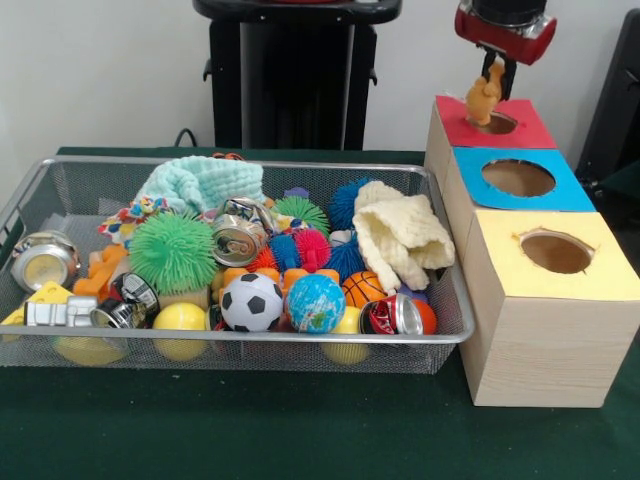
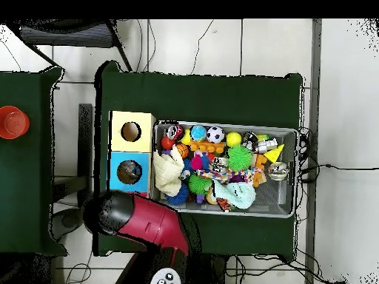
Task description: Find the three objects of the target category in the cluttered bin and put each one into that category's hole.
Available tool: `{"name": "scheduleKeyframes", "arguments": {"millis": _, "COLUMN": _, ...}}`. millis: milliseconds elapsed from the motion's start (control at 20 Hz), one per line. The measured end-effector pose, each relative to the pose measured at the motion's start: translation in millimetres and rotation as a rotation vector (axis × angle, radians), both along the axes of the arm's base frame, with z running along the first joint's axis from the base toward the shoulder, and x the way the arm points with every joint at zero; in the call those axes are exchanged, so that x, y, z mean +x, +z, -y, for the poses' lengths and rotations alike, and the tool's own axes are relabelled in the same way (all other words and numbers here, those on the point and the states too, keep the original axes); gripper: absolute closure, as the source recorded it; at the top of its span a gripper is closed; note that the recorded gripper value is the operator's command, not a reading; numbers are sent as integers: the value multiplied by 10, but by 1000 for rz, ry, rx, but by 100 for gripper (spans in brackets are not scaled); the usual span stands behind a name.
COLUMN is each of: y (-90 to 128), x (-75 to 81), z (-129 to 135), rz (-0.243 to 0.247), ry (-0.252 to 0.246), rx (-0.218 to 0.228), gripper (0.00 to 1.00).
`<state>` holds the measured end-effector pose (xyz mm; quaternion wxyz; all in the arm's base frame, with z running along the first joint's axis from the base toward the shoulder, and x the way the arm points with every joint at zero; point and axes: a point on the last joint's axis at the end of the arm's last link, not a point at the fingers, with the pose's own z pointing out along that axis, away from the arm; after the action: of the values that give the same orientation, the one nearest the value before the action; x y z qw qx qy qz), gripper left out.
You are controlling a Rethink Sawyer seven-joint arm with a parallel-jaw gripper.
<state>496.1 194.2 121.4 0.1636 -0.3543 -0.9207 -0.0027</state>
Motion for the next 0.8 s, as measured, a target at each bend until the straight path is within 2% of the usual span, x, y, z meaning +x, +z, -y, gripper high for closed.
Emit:
{"name": "scheduleKeyframes", "arguments": {"millis": 450, "y": -272, "x": 199, "z": 5, "rz": -32, "ry": -9, "rx": 39, "gripper": 100}}
{"name": "scheduleKeyframes", "arguments": {"millis": 800, "y": -348, "x": 276, "z": -29, "rz": -74, "ry": -11, "rx": 79, "gripper": 100}}
